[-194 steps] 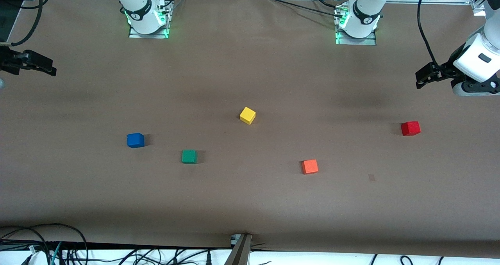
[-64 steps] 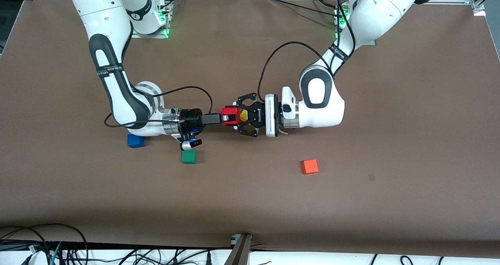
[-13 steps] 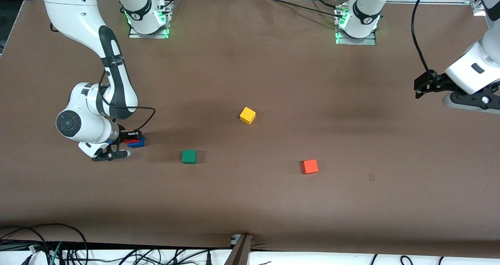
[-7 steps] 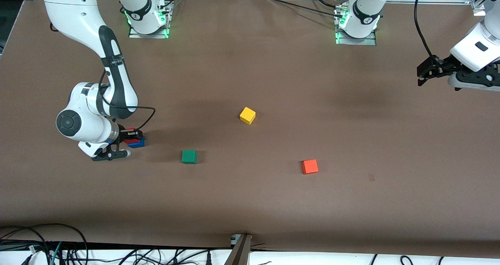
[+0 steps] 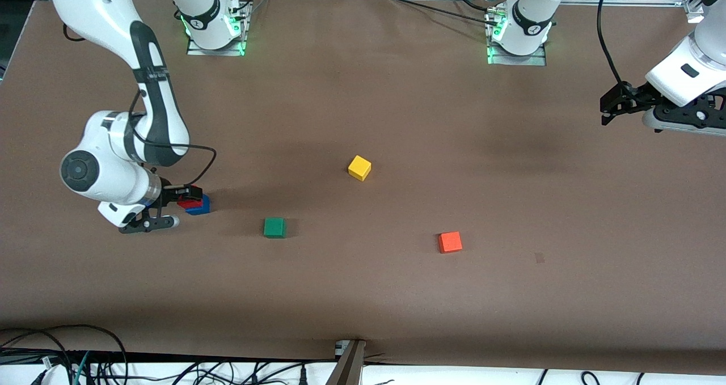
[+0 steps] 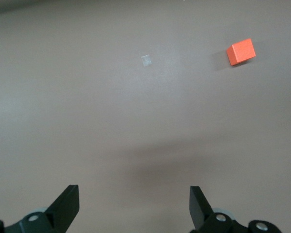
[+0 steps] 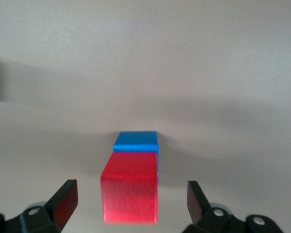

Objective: Pass red block to right arm, stack on blue

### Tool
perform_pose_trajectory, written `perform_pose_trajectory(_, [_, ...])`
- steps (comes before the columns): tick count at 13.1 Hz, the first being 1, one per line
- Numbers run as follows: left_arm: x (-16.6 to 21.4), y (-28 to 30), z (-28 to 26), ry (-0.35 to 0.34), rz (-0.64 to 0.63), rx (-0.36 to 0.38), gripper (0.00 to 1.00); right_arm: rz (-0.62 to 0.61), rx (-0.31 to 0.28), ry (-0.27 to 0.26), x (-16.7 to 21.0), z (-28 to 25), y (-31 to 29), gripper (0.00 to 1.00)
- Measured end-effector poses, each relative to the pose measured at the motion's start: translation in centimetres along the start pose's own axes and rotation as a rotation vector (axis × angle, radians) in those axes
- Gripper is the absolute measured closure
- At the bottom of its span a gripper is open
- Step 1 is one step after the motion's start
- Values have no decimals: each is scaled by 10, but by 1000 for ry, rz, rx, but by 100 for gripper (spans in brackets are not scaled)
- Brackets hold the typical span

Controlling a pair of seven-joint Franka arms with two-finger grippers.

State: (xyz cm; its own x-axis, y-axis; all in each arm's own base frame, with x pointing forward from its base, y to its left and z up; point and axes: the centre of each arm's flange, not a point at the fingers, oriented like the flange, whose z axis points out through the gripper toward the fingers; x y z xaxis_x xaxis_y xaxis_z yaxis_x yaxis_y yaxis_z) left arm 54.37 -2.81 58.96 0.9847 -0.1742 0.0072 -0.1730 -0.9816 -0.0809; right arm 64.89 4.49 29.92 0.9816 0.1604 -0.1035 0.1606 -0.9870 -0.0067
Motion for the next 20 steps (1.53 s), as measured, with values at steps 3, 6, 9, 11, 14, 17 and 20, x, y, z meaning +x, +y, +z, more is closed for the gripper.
perform_pose_trajectory(3, [0, 0, 0, 0, 0, 0, 0, 9, 8, -35, -1, -66, 13, 0])
perform_pose_trajectory(6, [0, 0, 0, -3, 0, 0, 0, 12, 21, -83, -6, -128, 18, 0])
perform_pose_trajectory(9, [-1, 0, -1, -5, 0, 0, 0, 15, 24, -126, -14, -165, 20, 0])
perform_pose_trajectory(11, [-1, 2, -3, -1, 3, 0, 0, 24, 24, -140, -19, -189, 20, 0])
perform_pose_trajectory(14, [0, 4, -5, 2, 8, 1, 0, 91, 21, -126, -26, -223, 13, 0])
perform_pose_trajectory(17, [0, 4, -5, 2, 8, 1, 0, 161, 30, -125, -42, -244, 17, 0])
perform_pose_trajectory(20, [0, 4, -5, 2, 8, 1, 0, 236, 40, -128, -69, -261, 13, 0])
